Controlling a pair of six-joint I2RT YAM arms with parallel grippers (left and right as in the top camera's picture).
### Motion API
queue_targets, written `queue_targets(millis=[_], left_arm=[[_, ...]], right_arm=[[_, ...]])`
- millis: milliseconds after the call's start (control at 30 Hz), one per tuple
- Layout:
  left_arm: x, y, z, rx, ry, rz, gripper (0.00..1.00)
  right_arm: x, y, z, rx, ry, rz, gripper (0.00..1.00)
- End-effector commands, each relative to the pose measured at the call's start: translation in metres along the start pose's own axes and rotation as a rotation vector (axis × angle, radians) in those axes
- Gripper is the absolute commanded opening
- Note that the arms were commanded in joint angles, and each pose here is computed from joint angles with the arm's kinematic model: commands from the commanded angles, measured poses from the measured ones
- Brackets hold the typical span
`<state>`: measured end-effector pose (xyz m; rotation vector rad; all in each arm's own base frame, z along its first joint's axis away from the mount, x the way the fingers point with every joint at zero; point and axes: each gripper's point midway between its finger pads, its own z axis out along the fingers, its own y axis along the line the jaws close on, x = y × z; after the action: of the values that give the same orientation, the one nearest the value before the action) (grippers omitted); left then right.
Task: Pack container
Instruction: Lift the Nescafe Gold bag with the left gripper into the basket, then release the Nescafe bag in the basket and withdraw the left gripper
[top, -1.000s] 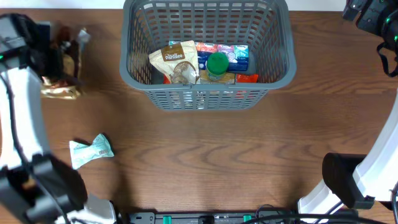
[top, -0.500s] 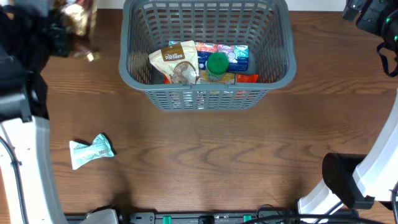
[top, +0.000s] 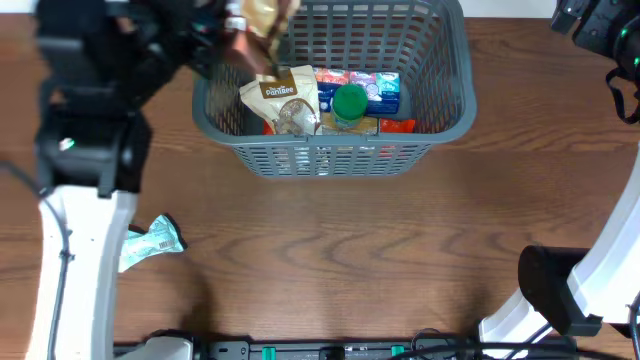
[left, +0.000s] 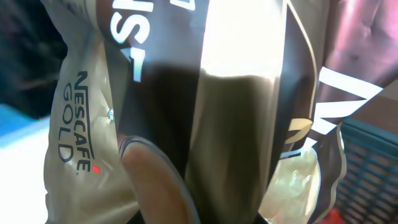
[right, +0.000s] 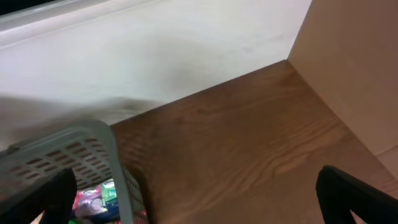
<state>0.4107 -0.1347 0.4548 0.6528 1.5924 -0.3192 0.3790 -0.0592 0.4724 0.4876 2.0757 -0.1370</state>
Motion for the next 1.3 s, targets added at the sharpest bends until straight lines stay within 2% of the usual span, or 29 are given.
queue_targets(millis=[0, 267, 433, 700, 867, 900, 933, 967, 1000, 1033, 1067, 1267], left_arm=[[-0.017, -0.022, 0.016, 0.079, -0.046, 0.012, 0.06], [0.038, -0.068, 0.075, 0.223, 0.096, -0.042, 0.06], [0.08, -0.093, 0.094, 0.292, 0.225, -0.085, 0.06], [0.115, -0.093, 0.106, 0.278, 0.326, -0.113, 0.06], [0.121, -0.095, 0.105, 0.282, 0.348, -0.121, 0.06], [0.12, -0.094, 0.105, 0.283, 0.346, -0.121, 0.1], [0.12, -0.094, 0.106, 0.283, 0.345, -0.12, 0.22], [0.12, -0.094, 0.106, 0.283, 0.345, -0.12, 0.41], [0.12, -0.094, 0.106, 0.282, 0.345, -0.121, 0.68], [0.12, -0.095, 0.106, 0.283, 0.345, -0.12, 0.86], [0.12, -0.094, 0.105, 0.283, 0.344, -0.12, 0.98], [0.09, -0.086, 0.099, 0.249, 0.259, -0.1, 0.99]], right_arm=[[-0.003, -0.003, -0.006, 0.001, -0.018, 0.018, 0.99], [-0.003, -0.003, -0.006, 0.001, -0.018, 0.018, 0.99], [-0.003, -0.003, -0.006, 0.001, -0.018, 0.018, 0.99], [-0.003, -0.003, -0.006, 0.001, -0.018, 0.018, 0.99], [-0.003, -0.003, -0.006, 0.001, -0.018, 0.018, 0.99], [-0.003, -0.003, -0.006, 0.001, -0.018, 0.018, 0.99], [-0.003, -0.003, -0.006, 0.001, -0.018, 0.018, 0.99], [-0.003, -0.003, -0.006, 0.001, -0.018, 0.018, 0.99], [-0.003, -0.003, -0.006, 0.001, -0.018, 0.018, 0.99], [-0.003, -0.003, -0.006, 0.001, -0.018, 0.018, 0.99], [-0.003, -0.003, -0.006, 0.001, -0.018, 0.018, 0.99], [-0.003, -0.003, -0.006, 0.001, -0.018, 0.018, 0.99]])
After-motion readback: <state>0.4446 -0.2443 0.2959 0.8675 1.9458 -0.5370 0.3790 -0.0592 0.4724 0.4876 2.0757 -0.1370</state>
